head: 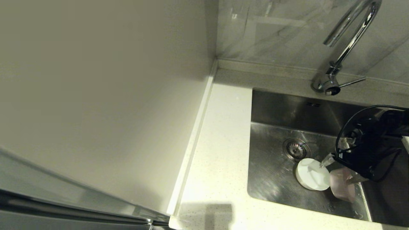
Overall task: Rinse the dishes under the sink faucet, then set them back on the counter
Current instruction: Put a bowl back to the table from the sink
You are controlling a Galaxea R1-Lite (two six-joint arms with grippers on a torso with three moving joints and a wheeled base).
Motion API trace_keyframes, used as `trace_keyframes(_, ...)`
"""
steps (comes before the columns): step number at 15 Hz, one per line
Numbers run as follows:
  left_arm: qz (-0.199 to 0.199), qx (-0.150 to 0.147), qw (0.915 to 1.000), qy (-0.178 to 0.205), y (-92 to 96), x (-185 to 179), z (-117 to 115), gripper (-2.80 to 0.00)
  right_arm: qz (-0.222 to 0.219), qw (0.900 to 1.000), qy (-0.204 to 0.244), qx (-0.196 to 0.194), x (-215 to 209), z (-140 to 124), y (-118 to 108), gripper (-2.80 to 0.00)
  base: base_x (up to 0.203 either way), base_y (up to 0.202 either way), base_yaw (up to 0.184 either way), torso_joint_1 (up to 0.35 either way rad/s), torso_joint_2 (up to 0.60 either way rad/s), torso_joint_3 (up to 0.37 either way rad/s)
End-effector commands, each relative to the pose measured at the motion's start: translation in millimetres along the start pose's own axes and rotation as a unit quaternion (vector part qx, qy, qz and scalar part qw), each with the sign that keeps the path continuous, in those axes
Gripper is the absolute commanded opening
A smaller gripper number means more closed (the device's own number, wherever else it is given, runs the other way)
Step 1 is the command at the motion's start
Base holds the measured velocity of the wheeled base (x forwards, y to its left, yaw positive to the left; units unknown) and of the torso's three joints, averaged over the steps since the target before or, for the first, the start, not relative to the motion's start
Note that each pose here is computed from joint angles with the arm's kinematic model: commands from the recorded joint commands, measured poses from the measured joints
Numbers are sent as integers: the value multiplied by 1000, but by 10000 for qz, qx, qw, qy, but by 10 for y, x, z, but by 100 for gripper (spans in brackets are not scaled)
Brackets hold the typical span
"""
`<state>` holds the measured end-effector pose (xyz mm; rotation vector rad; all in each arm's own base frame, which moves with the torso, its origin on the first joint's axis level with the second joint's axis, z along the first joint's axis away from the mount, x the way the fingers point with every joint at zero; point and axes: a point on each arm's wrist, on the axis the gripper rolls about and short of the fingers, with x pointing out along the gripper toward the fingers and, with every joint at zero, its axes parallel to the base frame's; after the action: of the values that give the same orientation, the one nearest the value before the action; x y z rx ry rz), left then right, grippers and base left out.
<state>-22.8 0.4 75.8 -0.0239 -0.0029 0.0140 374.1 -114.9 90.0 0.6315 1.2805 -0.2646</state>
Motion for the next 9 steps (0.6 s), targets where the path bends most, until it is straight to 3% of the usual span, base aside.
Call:
trace_keyframes(1, 6, -4, 10000, -17, 0, -2, 0, -280, -23, 10000, 76, 35, 70, 21, -16, -93, 0, 0, 0, 0, 0, 0)
trace_keyframes(2, 4, 1, 10000, -17, 0, -2, 0, -280, -30, 9999, 91, 34, 83, 20, -16, -280, 0, 0, 0, 0, 0, 0)
trace_keyframes(9, 5, -4, 10000, -21, 0, -3, -1, -280, -89, 9998, 150, 27, 130, 17, -35, -280, 0, 0, 0, 0, 0, 0)
